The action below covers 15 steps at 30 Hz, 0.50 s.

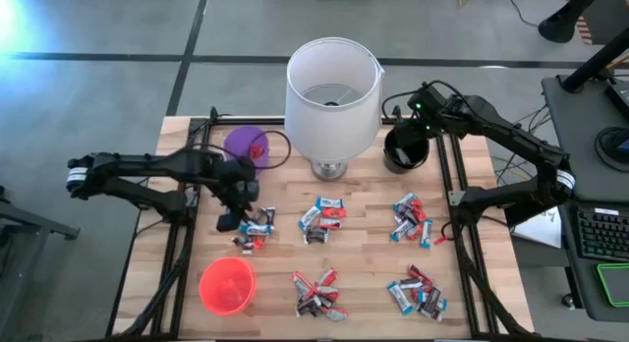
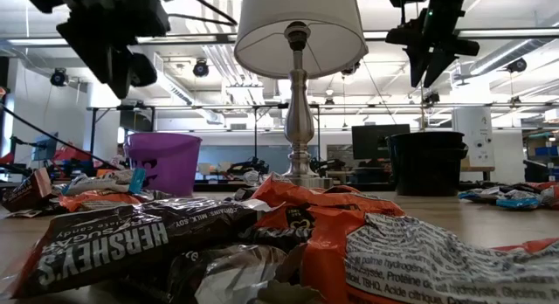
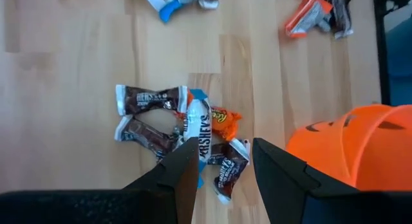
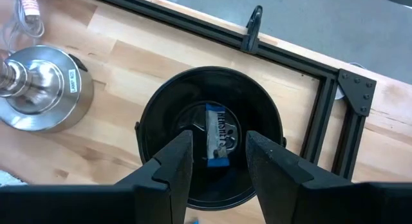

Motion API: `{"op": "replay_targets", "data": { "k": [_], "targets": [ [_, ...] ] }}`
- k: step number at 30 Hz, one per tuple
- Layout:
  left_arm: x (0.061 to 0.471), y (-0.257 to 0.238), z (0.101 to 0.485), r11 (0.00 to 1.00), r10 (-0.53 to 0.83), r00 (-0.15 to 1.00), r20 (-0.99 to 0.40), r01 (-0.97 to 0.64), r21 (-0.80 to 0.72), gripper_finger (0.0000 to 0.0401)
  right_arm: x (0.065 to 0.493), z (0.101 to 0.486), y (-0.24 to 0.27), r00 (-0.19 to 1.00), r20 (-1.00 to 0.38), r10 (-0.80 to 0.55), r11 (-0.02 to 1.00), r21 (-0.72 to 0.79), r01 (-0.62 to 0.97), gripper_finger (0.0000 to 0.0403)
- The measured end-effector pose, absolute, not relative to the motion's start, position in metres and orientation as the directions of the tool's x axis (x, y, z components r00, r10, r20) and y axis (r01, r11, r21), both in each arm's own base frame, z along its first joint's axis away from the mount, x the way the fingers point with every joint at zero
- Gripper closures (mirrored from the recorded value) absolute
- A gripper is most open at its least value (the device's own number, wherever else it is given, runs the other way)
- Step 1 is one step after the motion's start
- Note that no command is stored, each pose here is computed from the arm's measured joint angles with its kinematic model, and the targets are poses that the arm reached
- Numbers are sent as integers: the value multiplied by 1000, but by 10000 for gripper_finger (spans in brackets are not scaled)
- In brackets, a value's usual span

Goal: Sort candy
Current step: Put the white chocolate into the black bin

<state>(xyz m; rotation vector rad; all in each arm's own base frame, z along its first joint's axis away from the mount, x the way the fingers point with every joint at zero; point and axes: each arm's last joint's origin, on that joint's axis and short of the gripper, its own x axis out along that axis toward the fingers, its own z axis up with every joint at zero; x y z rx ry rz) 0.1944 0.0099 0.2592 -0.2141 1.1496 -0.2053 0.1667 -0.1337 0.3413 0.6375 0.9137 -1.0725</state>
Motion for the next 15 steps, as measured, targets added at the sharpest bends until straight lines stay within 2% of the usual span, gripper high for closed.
{"op": "replay_targets", "data": {
  "k": [15],
  "targets": [
    [214, -7, 228, 983, -184, 320, -929, 49, -178, 274, 164, 340, -132, 167, -884, -437, 367, -5, 930, 266]
  ]
}}
